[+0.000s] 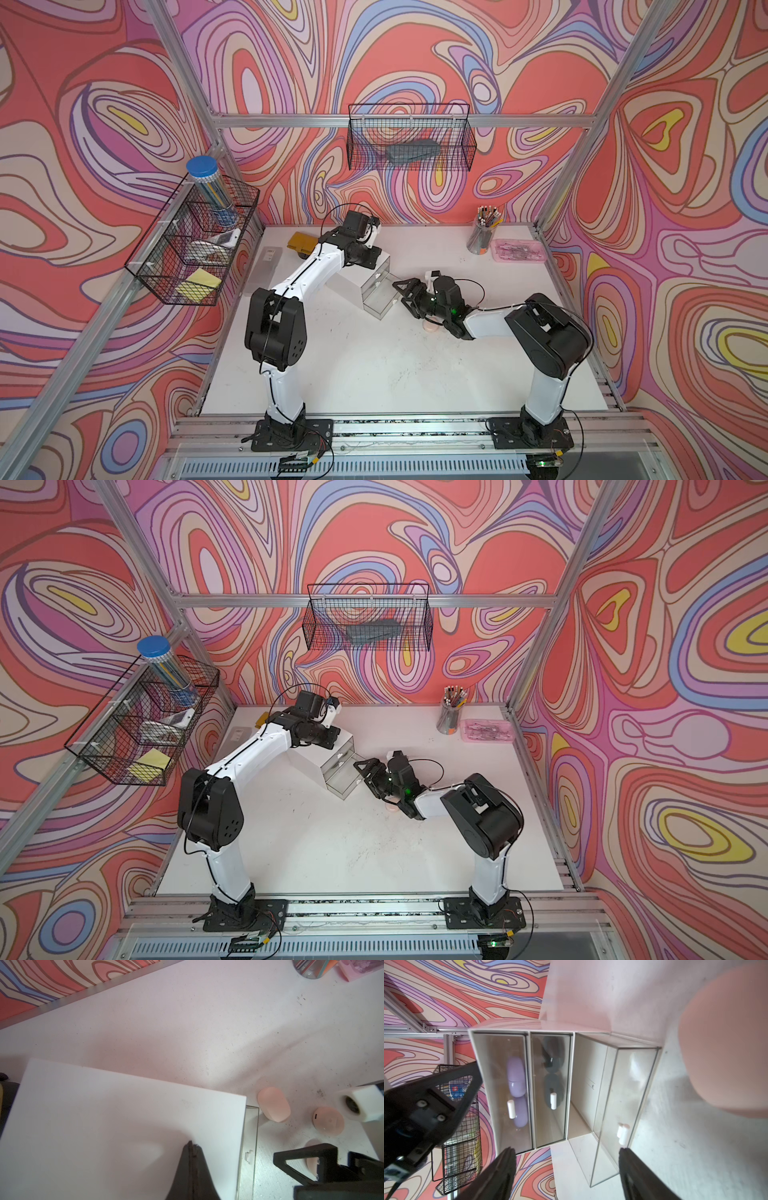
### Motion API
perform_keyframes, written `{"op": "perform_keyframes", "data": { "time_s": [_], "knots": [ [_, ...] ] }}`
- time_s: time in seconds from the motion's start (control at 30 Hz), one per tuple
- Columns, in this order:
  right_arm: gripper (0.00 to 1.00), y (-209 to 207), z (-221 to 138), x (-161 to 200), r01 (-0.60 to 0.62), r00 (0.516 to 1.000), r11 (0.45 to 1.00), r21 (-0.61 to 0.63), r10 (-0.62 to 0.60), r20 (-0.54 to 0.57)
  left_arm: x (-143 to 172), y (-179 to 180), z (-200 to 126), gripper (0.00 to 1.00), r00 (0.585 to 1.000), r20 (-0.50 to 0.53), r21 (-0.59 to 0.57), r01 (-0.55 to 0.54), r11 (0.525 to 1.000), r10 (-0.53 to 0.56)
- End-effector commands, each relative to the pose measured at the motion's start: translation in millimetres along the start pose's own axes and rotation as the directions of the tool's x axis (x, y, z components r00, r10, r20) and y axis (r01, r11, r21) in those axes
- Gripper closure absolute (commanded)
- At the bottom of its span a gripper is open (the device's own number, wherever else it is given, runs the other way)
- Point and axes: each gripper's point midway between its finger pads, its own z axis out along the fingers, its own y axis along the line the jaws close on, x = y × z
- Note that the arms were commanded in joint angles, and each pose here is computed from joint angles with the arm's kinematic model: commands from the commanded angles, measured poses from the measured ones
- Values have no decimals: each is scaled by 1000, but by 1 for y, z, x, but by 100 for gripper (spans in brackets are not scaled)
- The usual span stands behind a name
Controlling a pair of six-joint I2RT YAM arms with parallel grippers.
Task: Put the bluetooth earphones in the drawer according to color
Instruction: Open the drawer in the storage box, then pick up the Bluetooth earphone from the center of the board.
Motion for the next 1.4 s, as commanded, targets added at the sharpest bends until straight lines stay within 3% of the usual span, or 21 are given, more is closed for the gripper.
{"op": "perform_keyframes", "data": {
  "time_s": [0.0,0.17,0.33,0.53,0.7,0.9,1.1,1.37],
  "knots": [
    [10,13,-16,-8,175,984,981,82,-176,8,162,-4,41,100,830,-556,-1,51,999,-44],
    [3,10,-48,-21,362,929,887,287,-369,-33,161,-4,40,100,831,-554,1,53,999,-44],
    [2,-9,-83,-45,455,874,710,537,-471,-118,159,-5,38,100,837,-545,3,52,999,-42],
    [2,-35,-108,-65,485,860,600,636,-461,-221,160,-5,38,100,834,-550,2,56,998,-46],
    [2,-67,-118,-68,523,839,463,716,-428,-336,160,-5,38,100,834,-550,2,55,999,-45],
    [5,-85,-104,-60,563,823,448,695,-380,-423,161,-5,39,100,831,-555,2,55,998,-44],
    [12,-116,-98,-60,577,814,376,725,-332,-476,163,-5,41,100,827,-561,3,58,998,-47],
    [18,-134,-87,-54,594,804,368,715,-291,-518,162,-4,40,100,828,-559,-2,52,999,-44]
  ]
}}
